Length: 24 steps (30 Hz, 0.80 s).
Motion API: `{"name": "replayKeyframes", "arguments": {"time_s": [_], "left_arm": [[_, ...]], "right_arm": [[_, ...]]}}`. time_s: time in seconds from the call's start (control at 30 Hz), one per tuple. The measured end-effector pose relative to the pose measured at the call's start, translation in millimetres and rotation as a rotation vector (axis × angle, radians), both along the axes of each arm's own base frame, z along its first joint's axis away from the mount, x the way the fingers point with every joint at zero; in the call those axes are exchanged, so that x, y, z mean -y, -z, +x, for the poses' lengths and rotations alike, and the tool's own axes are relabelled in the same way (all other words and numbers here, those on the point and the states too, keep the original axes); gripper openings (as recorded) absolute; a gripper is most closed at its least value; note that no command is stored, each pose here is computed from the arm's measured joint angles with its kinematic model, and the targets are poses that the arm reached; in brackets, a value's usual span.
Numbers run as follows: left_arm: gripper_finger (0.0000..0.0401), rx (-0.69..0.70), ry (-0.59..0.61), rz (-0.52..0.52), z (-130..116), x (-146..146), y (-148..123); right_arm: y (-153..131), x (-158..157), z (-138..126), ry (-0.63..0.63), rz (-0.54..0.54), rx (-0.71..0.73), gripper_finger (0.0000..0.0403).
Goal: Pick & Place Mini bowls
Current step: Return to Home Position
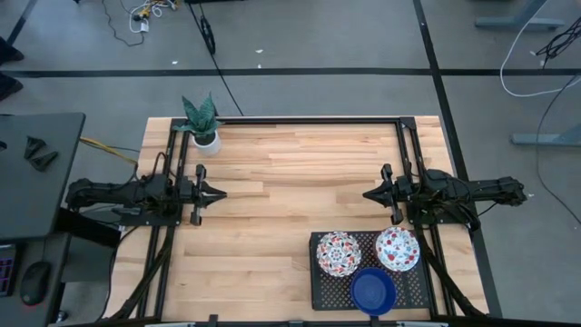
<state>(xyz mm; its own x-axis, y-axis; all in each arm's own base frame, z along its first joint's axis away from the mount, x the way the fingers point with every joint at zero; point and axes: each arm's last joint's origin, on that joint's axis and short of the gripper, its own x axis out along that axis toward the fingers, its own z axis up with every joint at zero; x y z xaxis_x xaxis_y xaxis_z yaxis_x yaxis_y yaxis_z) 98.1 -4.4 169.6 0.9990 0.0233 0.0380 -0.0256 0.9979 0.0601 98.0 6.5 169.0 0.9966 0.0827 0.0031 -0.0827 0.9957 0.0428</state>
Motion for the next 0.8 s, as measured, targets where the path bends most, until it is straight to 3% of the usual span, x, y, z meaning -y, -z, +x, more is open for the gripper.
{"name": "replayKeyframes", "arguments": {"time_s": [0.8], "left_arm": [[0.0034,0.0,0.0,0.0,0.0,0.0,0.1]], "right_arm": [[-3.0,0.0,-1.0,0.0,0.002,0.039,0.0016]]}}
